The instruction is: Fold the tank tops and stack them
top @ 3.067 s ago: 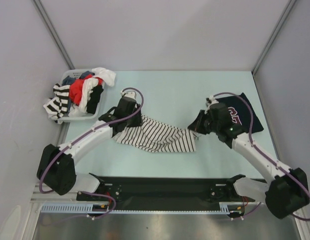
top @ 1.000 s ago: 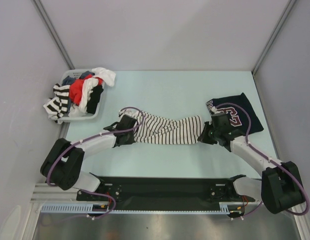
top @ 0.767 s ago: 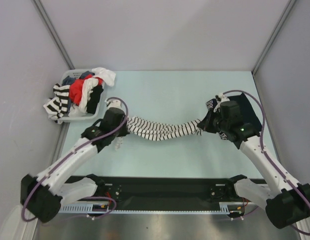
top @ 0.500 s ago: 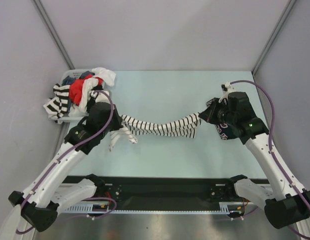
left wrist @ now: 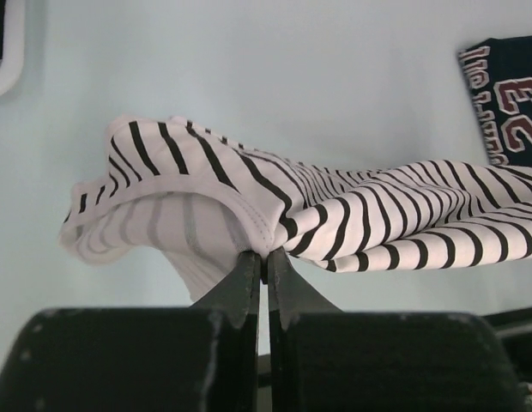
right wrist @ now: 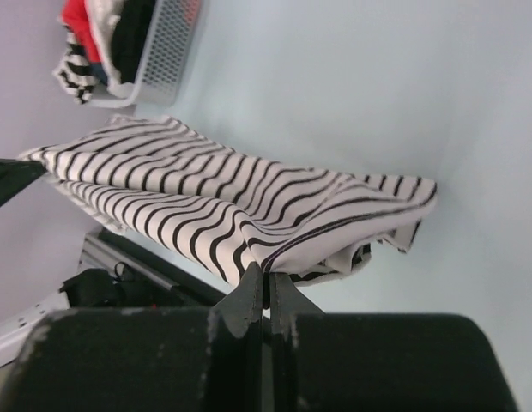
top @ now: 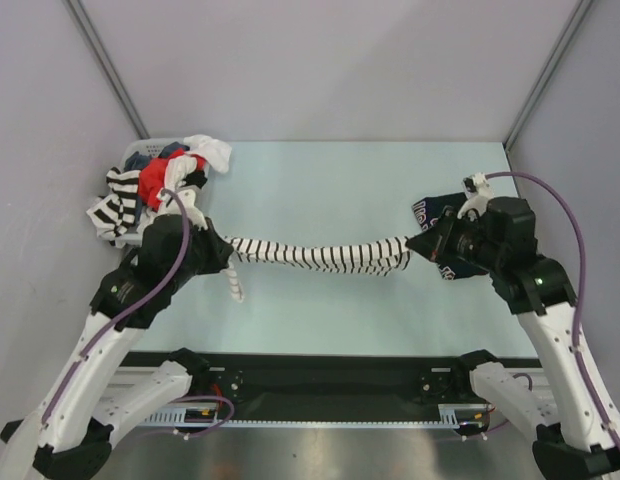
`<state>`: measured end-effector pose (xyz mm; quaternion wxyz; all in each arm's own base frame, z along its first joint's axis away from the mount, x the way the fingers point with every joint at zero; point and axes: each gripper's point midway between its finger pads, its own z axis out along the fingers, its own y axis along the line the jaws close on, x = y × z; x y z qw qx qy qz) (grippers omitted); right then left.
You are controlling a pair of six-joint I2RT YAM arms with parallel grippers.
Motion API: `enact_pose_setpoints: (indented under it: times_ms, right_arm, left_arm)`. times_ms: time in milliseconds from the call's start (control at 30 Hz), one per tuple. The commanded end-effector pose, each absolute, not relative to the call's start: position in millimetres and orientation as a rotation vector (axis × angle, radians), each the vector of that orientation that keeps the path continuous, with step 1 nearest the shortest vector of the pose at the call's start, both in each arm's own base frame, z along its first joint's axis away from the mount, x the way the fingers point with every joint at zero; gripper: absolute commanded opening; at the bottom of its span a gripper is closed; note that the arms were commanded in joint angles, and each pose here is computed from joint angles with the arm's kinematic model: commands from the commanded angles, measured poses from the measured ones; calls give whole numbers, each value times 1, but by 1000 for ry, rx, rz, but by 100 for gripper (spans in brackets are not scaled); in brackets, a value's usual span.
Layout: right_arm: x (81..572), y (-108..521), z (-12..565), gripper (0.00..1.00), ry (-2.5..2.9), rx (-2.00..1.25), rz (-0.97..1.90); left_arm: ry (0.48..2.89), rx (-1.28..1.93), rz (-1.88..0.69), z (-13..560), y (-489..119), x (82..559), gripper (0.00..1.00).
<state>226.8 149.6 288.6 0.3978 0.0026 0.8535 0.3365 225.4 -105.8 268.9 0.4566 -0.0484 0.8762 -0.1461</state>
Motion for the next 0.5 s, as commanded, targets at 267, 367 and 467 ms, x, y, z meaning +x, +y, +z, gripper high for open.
enact_pose_setpoints:
  times_ms: [267,367,467]
  right_arm:
    - [190,148,360,2,2039,-45,914]
    - [225,153,343,1,2081,-19,892]
    - [273,148,333,2,2067,59,863]
  left_arm:
    - [2241,110,-670,269,-156,202,0]
    - [2273,98,-700,256,-168,223,0]
    - [2275,29,-694,248,-167,256,2]
